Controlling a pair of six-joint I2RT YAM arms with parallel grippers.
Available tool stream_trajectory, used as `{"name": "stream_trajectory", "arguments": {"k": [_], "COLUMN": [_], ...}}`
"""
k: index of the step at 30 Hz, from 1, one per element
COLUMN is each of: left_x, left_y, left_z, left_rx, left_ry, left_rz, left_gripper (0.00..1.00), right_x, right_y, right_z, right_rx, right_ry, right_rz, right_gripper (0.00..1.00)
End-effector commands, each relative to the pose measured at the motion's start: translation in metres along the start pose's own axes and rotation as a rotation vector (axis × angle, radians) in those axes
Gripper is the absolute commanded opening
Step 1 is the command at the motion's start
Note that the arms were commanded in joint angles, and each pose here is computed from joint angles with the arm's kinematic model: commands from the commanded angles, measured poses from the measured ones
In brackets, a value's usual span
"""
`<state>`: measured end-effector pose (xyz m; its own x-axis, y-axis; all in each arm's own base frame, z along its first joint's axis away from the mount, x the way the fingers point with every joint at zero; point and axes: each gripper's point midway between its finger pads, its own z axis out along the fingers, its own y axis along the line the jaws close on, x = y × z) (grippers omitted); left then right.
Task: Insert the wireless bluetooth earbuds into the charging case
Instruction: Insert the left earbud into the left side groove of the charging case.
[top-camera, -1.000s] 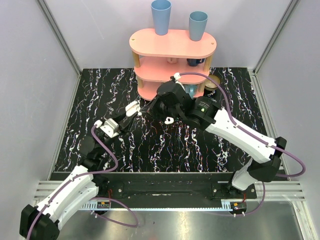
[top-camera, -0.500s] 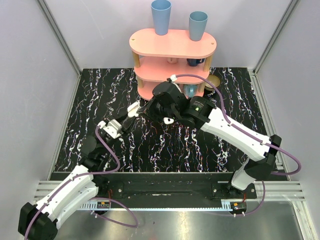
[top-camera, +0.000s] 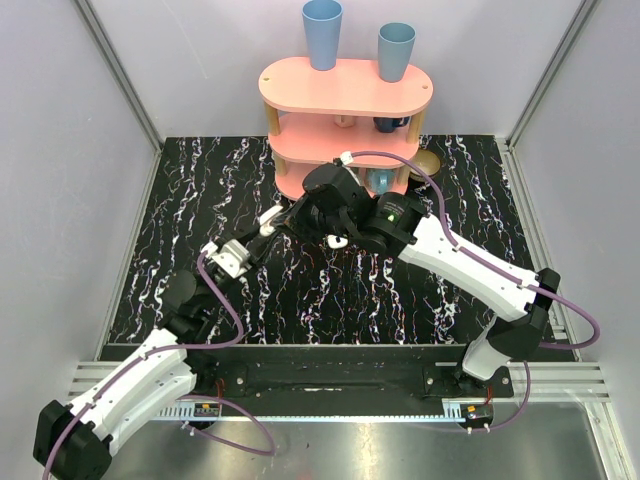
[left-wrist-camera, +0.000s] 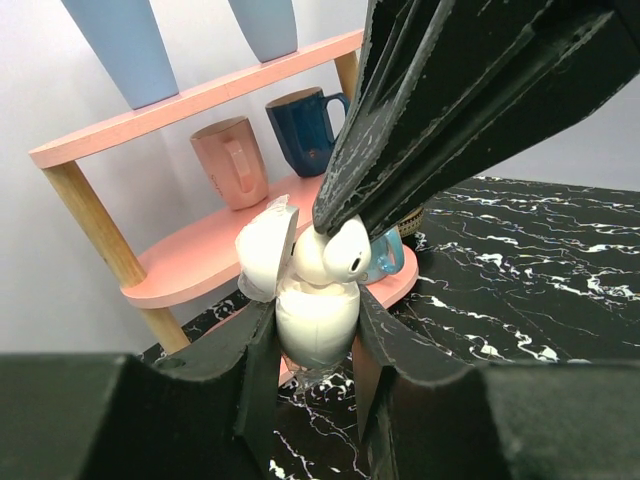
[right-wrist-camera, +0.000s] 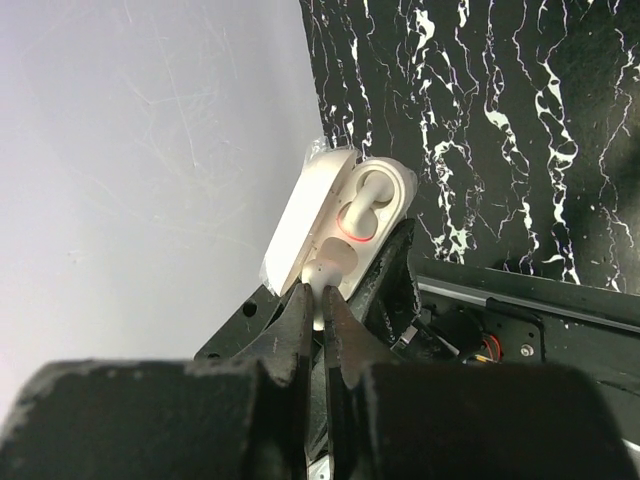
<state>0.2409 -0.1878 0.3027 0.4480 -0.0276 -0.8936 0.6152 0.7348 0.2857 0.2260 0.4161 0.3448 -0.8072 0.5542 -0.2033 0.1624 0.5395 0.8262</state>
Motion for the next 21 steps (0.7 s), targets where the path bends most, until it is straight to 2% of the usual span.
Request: {"name": "stream_trajectory", "arguments": {"k": [1, 21], "left_x": [-0.033, -0.037], "left_y": [0.013, 0.017], "left_z": [0.008, 0.009], "left_rx": [-0.041, -0.066], "left_ry": [-0.080, -0.072], "left_rz": [0.046, 0.087], "left_gripper": [0.00, 0.00], "right_x": [0.002, -0.010], "right_y": [0.005, -0.009], "right_z": [0.000, 0.002], "right_rx": [-0.012, 0.049], "right_ry": [0.001, -0.075], "right_rz": [0.054, 0.084], "right_gripper": [0.00, 0.00]}}
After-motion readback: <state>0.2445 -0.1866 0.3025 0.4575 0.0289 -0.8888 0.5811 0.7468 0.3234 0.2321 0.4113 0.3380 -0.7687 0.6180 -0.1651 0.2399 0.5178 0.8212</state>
